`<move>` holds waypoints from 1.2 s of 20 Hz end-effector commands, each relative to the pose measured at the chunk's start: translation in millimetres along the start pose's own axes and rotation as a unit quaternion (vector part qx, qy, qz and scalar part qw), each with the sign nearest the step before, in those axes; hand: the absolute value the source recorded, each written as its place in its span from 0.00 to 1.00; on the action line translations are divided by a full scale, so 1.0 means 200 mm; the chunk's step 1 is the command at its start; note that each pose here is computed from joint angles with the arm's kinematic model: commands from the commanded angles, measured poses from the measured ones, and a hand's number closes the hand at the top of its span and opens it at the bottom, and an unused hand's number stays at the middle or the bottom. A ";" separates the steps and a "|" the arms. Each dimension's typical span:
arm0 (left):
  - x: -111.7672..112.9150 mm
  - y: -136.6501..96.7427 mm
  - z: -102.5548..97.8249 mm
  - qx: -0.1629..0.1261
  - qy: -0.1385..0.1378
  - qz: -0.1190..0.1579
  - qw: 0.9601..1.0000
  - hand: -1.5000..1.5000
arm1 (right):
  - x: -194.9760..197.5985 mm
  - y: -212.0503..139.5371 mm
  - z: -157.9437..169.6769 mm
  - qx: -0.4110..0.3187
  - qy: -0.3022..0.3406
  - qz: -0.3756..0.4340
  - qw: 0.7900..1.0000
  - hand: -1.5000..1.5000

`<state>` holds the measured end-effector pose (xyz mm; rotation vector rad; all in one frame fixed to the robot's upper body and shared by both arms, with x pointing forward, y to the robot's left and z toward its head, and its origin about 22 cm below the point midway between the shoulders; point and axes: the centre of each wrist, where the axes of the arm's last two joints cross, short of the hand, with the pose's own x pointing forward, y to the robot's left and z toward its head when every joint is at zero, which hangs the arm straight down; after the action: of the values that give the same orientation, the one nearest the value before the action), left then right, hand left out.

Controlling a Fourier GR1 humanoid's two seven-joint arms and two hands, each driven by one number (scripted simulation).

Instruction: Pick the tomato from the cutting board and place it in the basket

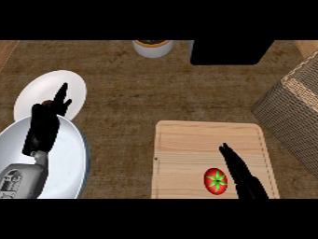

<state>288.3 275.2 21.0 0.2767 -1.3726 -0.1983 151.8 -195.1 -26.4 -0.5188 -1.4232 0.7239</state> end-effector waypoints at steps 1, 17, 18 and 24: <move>0.00 -0.01 -0.02 -0.003 0.014 0.001 1.000 0.50 | -0.02 -0.01 -0.02 0.000 -0.004 -0.003 1.000 0.00; 0.06 0.01 0.01 -0.004 0.005 -0.005 1.000 0.50 | -0.10 0.19 -0.10 -0.025 -0.042 0.122 0.991 1.00; 0.01 0.04 -0.03 -0.015 0.010 -0.002 1.000 0.50 | -0.01 0.13 -0.13 -0.033 -0.044 0.123 0.991 1.00; 0.04 0.00 -0.04 -0.013 0.007 0.000 1.000 0.50 | -0.15 0.01 -0.09 0.088 -0.085 0.308 0.944 1.00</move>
<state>296.0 280.0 24.4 0.2723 -1.3755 -0.2045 163.9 -193.4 -48.9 -0.7403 -1.4604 1.1171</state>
